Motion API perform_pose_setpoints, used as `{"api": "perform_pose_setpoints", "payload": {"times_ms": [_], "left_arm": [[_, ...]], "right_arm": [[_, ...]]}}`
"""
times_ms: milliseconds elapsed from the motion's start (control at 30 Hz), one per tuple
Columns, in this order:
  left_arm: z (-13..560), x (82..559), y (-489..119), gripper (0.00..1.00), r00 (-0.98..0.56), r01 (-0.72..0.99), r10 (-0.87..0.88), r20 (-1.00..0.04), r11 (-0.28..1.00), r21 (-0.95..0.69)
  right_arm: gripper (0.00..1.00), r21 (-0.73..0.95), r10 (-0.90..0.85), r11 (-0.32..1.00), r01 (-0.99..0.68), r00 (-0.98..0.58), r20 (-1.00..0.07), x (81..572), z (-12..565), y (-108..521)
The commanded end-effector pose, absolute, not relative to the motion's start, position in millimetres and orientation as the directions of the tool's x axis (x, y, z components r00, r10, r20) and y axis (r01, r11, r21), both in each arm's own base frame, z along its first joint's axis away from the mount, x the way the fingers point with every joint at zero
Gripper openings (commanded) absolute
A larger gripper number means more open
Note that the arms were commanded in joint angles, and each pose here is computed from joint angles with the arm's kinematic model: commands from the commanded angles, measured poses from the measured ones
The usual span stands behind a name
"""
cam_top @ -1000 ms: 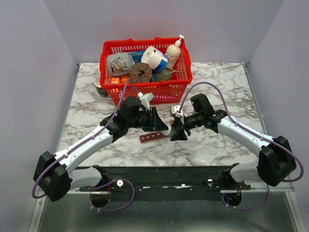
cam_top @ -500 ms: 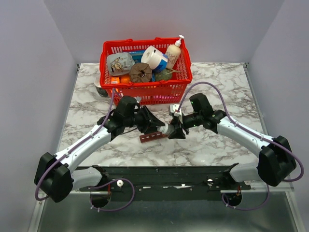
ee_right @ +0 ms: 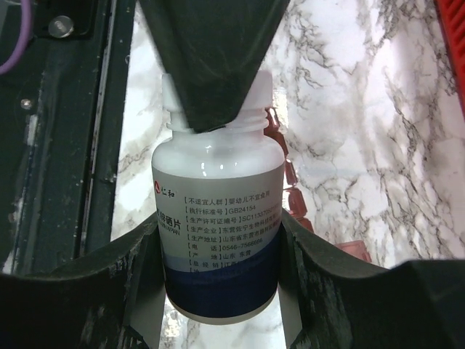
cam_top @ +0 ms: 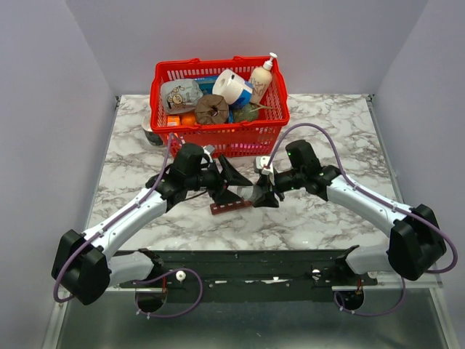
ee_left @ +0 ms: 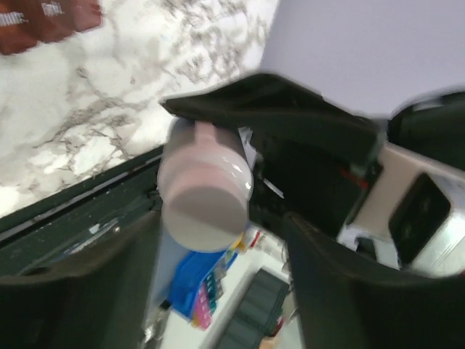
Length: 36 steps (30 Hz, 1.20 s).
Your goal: Sort the pills into containers
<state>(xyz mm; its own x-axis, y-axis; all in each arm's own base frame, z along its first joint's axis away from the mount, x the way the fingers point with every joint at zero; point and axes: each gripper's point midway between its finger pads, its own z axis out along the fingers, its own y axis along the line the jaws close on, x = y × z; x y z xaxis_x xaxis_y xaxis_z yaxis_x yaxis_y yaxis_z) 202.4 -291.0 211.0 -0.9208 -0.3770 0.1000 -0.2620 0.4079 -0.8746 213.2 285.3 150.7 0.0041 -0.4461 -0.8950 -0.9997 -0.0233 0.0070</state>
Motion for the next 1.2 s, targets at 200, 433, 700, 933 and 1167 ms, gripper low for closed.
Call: {"api": "perform_pose_setpoints", "payload": {"times_ms": [200, 433, 700, 933, 1167], "left_arm": [[254, 186, -286, 0.99, -0.952, 0.213, -0.132, -0.278, 0.369, -0.905], [224, 170, -238, 0.99, -0.652, 0.689, 0.115, -0.749, 0.503, -0.522], [247, 155, -223, 0.99, 0.074, 0.935, 0.136, -0.988, 0.336, 0.116], [244, 162, -251, 0.99, 0.247, 0.940, 0.223, -0.943, 0.180, 0.289], [251, 164, -284, 0.98, 0.271, 0.949, 0.201, -0.941, 0.108, 0.296]], "right_arm": [[0.04, 0.011, -0.421, -0.049, -0.999, 0.010, -0.907, 209, 154, 287], [0.05, 0.036, -0.364, -0.158, -0.987, 0.025, -0.931, 187, 164, 289], [0.05, 0.004, -0.294, -0.293, -0.956, 0.086, -0.952, 159, 170, 286], [0.05, -0.003, -0.297, -0.316, -0.949, 0.102, -0.949, 156, 165, 284], [0.05, -0.002, -0.302, -0.316, -0.949, 0.103, -0.948, 157, 164, 284]]}}
